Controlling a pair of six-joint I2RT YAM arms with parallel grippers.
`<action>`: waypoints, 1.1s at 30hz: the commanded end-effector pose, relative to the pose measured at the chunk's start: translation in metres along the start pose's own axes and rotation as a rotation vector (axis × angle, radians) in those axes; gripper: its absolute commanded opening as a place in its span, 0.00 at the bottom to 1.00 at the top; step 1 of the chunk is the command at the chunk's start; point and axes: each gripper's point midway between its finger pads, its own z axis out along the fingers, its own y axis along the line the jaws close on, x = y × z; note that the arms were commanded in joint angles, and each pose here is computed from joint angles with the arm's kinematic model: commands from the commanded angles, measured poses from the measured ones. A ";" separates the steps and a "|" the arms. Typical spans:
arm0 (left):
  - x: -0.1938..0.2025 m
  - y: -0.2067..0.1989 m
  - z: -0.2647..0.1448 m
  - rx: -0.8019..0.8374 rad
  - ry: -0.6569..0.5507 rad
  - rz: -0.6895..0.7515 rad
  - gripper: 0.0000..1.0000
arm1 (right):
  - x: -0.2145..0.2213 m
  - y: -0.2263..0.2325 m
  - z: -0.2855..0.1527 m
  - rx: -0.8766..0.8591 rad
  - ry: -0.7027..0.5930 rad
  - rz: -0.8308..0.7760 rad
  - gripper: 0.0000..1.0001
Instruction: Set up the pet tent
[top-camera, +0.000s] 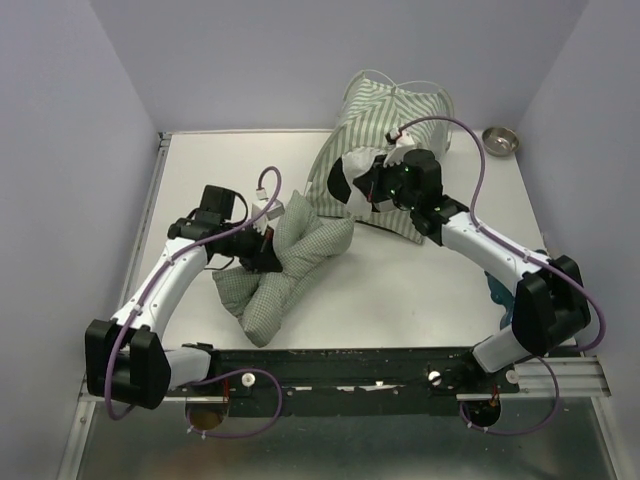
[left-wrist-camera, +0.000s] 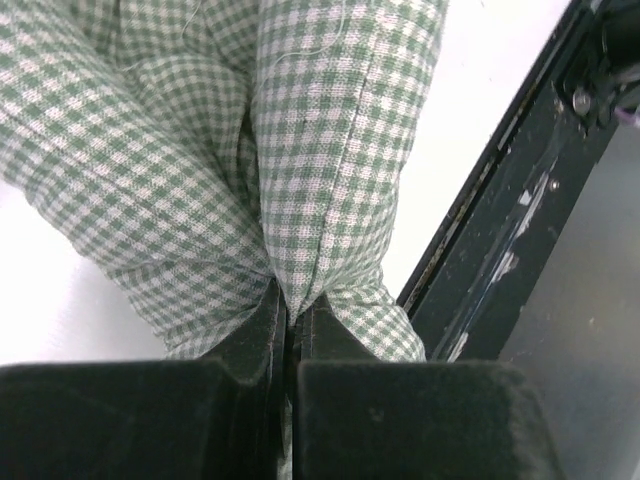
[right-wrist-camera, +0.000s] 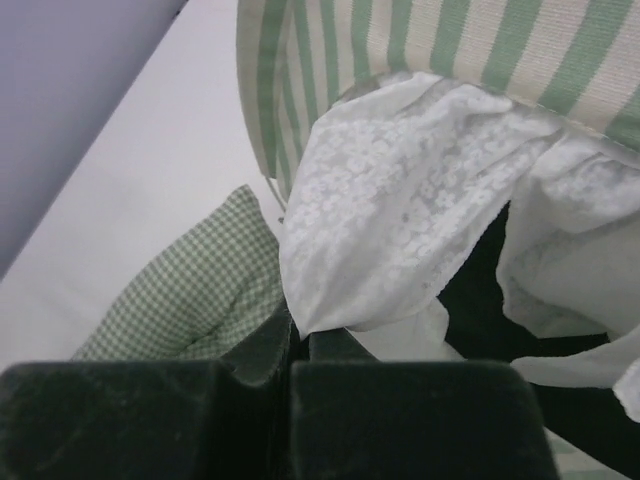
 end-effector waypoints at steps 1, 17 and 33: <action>-0.021 -0.034 -0.005 0.049 -0.046 0.318 0.00 | -0.034 0.029 -0.015 -0.109 0.018 0.121 0.01; -0.164 0.021 0.036 -0.181 -0.126 0.346 0.00 | -0.073 0.019 -0.020 -0.138 0.017 0.266 0.01; -0.180 0.025 0.087 -0.458 -0.052 -0.056 0.00 | -0.044 -0.009 -0.017 -0.020 0.077 0.203 0.01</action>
